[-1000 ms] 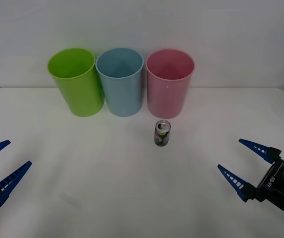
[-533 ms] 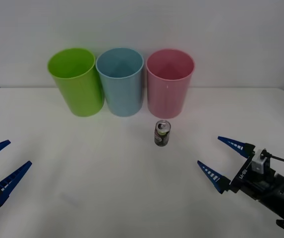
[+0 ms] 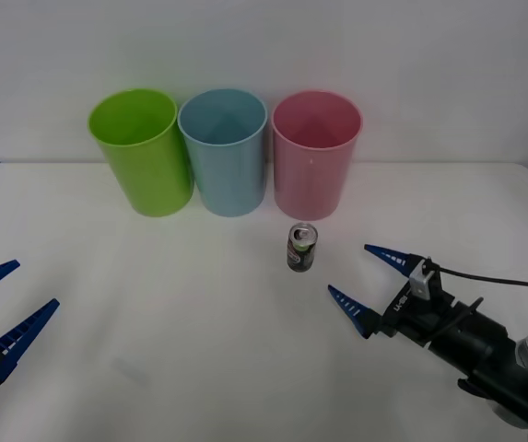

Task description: Grasp the object on the table and drop it into the matching bin: aluminum can to the light blue bin, PET bottle to the pink bin.

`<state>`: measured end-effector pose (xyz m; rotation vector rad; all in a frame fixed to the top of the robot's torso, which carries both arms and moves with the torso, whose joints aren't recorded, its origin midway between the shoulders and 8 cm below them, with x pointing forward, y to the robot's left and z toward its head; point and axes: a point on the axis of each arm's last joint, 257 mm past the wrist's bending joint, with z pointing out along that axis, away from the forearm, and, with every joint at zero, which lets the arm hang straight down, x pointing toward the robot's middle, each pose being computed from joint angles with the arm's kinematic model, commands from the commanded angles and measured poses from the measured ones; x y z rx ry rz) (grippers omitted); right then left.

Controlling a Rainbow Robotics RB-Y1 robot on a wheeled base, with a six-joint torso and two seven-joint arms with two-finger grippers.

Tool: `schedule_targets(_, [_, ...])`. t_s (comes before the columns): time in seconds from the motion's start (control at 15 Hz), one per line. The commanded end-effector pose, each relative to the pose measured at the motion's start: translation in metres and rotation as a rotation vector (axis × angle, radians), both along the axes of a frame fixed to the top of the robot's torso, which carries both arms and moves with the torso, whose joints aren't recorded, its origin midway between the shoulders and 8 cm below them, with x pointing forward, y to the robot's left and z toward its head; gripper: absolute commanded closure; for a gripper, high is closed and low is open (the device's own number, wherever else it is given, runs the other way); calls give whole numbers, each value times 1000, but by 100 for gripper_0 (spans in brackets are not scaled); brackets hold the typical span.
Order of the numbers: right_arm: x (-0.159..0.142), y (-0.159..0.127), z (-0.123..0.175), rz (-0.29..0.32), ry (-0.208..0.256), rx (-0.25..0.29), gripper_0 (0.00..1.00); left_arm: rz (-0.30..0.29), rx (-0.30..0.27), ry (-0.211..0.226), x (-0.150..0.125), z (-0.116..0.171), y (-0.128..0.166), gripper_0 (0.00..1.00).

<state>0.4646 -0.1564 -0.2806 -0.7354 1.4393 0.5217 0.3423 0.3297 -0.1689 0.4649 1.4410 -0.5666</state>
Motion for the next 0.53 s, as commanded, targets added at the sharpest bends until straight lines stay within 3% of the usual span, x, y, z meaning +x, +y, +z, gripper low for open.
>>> schedule_targets(0.07, [9,12,-6,-1,13,-2,0,0,0,0,0,0,0,0])
schedule_targets(0.53, [27,40,-9,8,25,-12,0,0,0,0,0,0,0,0])
